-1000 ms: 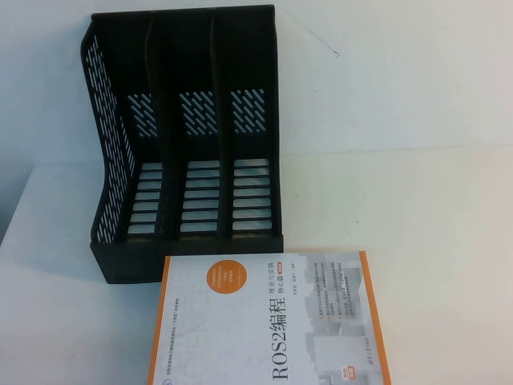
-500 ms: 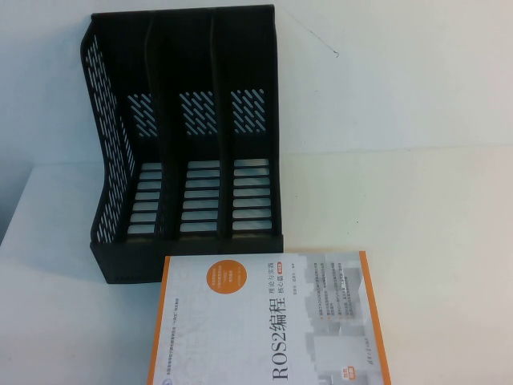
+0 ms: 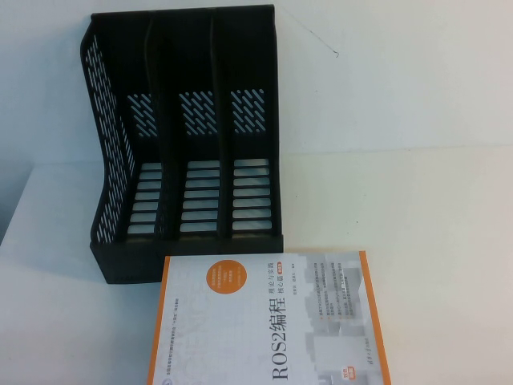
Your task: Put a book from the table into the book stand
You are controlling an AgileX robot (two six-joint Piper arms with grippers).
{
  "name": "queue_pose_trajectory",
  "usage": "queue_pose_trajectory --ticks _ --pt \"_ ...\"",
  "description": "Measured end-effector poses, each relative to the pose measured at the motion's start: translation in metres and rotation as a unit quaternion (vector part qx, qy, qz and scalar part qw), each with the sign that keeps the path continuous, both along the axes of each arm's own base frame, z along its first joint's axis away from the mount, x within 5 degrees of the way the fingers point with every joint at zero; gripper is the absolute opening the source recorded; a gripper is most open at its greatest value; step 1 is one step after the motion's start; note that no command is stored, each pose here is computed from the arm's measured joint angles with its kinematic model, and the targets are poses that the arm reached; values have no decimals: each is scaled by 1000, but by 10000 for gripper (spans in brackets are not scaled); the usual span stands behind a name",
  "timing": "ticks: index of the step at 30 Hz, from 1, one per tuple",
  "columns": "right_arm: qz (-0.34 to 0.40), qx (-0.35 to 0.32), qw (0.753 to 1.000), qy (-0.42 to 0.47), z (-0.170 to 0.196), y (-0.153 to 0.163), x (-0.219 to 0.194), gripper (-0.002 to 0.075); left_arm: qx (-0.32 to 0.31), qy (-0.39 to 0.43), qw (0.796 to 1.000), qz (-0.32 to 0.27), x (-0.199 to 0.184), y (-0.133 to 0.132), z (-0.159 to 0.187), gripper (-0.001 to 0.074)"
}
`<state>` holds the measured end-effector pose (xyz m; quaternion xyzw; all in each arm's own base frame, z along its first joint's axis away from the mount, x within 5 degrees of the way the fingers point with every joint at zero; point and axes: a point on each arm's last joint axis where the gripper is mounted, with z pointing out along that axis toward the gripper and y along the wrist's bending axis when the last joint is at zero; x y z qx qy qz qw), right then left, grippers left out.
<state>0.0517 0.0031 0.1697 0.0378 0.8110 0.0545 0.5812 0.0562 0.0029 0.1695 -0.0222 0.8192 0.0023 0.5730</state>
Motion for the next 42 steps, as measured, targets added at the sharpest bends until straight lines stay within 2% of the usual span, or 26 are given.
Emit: queue_pose_trajectory --ticks 2,5,12,18,22,31,33,36,42 --pt "0 0 1000 0 0 0 0 3 3 -22 1000 -4 3 -1 4 -1" --pt "0 0 1000 0 0 0 0 3 1 -105 994 -13 7 -2 19 -1" --pt "-2 -6 1000 -28 4 -1 2 3 -2 -293 955 -31 5 -6 54 -1" --pt "-8 -3 983 -183 32 -1 5 3 -8 -396 917 -42 -2 -8 73 0" --pt "-12 12 964 -267 48 -2 3 3 -18 -428 902 -46 -5 -8 78 -1" --pt "-15 22 946 -324 59 -3 0 3 -36 -429 902 -41 -5 -7 79 -1" --pt "-16 25 943 -333 60 -3 -1 3 -37 -411 910 -38 -4 -6 78 -1" --pt "-19 32 939 -341 63 -4 -1 3 -38 -354 934 -28 -2 -5 90 -1" --pt "-5 19 969 -246 98 -1 -11 3 -20 -238 971 -11 -9 -2 127 -1"
